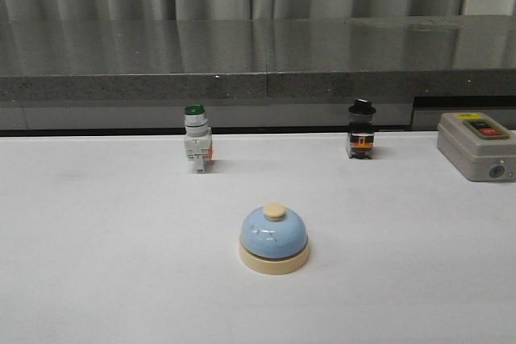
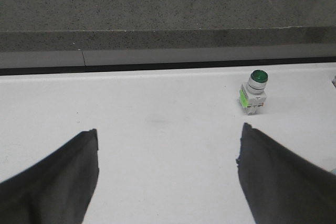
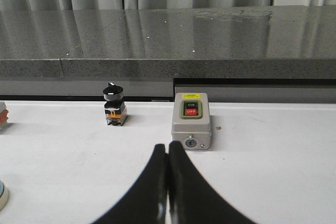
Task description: Place and press bell with both arms
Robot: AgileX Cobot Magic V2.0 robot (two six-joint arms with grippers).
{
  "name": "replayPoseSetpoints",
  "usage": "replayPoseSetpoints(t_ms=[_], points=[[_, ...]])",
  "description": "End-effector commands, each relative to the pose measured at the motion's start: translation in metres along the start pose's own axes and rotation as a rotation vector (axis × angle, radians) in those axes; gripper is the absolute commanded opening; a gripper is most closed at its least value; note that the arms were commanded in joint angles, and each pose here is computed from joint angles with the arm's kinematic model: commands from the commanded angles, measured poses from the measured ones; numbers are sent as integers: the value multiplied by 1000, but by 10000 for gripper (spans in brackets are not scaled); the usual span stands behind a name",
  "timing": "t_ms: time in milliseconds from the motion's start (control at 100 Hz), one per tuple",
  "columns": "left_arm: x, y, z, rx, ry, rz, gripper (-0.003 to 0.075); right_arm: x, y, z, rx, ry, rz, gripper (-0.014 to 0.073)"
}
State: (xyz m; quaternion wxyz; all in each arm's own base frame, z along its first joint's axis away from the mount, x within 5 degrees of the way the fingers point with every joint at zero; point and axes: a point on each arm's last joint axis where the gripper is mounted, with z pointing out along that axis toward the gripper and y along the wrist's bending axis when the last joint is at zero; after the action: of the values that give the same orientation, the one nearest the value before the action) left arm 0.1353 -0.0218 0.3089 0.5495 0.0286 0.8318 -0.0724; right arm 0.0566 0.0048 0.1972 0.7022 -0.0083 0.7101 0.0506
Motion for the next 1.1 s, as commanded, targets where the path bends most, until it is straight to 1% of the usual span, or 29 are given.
replayPoseSetpoints(t_ms=[0, 120, 240, 300, 900, 1090], points=[[-8, 0, -13, 10, -134, -21, 417, -15, 0, -3, 1, -119, -7, -64], [-1, 0, -23, 14, -166, -21, 255, -15, 0, -3, 1, -119, -7, -64], [0, 0, -27, 15, -181, -19, 58, -15, 0, -3, 1, -119, -7, -64], [0, 0, -27, 13, -184, -15, -20, -15, 0, -3, 1, -119, -7, -64], [0, 0, -27, 13, -185, -15, -21, -15, 0, -3, 1, -119, -7, -64], [-5, 0, -28, 15, -235, -13, -21, -15, 0, -3, 1, -119, -7, -64]])
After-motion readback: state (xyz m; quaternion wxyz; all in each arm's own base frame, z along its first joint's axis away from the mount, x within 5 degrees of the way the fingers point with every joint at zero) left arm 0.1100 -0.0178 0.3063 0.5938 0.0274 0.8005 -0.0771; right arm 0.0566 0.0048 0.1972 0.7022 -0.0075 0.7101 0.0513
